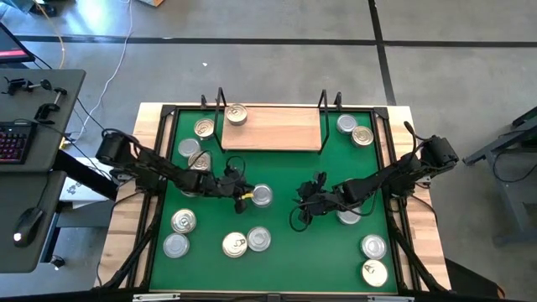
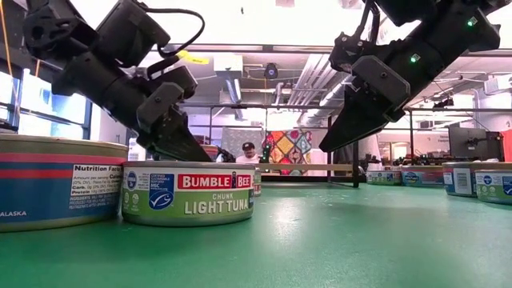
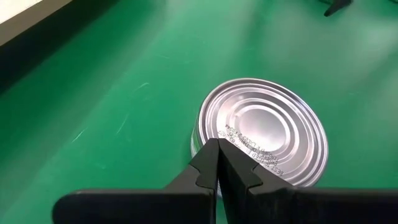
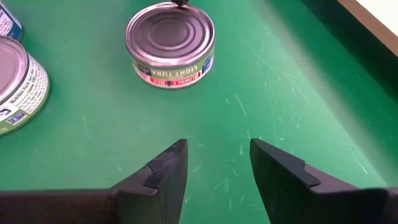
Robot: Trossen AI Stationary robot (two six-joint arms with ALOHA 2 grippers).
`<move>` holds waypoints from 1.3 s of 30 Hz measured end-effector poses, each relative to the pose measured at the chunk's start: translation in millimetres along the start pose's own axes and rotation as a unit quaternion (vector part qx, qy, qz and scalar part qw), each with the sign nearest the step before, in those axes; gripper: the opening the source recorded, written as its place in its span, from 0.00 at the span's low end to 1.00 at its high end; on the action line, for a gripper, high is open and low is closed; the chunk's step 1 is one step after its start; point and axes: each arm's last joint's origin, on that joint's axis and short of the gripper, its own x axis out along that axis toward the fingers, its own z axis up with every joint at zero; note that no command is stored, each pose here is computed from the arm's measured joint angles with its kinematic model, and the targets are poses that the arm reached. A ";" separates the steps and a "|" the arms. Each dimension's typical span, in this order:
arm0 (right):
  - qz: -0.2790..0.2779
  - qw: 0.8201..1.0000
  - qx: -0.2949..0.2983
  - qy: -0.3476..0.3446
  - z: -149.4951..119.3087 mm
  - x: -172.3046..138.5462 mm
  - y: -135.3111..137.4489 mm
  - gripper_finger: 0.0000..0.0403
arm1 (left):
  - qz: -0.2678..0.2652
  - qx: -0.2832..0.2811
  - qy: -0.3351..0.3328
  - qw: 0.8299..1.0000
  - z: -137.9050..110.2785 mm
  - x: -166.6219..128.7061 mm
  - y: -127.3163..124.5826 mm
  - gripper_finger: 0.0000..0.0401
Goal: Stack canned seafood by type on shelf
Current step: Put the green white tuna can on the shelf
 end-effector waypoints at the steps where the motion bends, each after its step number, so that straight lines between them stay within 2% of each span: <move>1: 0.000 1.000 0.000 0.000 0.0 0.0 0.0 0.42 | 0.001 -0.005 0.000 1.000 -1.1 -0.3 0.5 0.00; 14: 0.004 1.000 -0.008 -0.008 1.5 0.4 1.0 0.42 | 0.009 0.004 -0.003 1.000 -6.3 -3.1 -4.7 0.00; 19: 0.014 0.997 -0.062 -0.043 1.9 17.2 7.9 0.43 | 0.008 0.007 -0.002 1.000 -6.5 -3.1 -4.6 0.00; 23: 0.055 0.993 -0.077 -0.071 5.6 41.8 5.4 0.50 | 0.008 0.007 -0.002 1.000 -6.5 -3.0 -4.6 0.00; 28: 0.085 0.990 -0.078 -0.077 6.6 70.0 -11.2 0.66 | 0.008 0.006 -0.002 1.000 -6.7 -3.0 -4.5 0.00; 31: 0.123 0.983 -0.097 -0.091 5.5 86.1 -18.5 0.74 | 0.008 0.007 -0.002 1.000 -6.7 -3.0 -4.5 0.00; 39: 0.169 0.968 -0.103 -0.156 -0.2 120.6 -31.9 0.79 | 0.019 0.007 -0.004 1.000 -6.9 -2.8 -2.9 0.00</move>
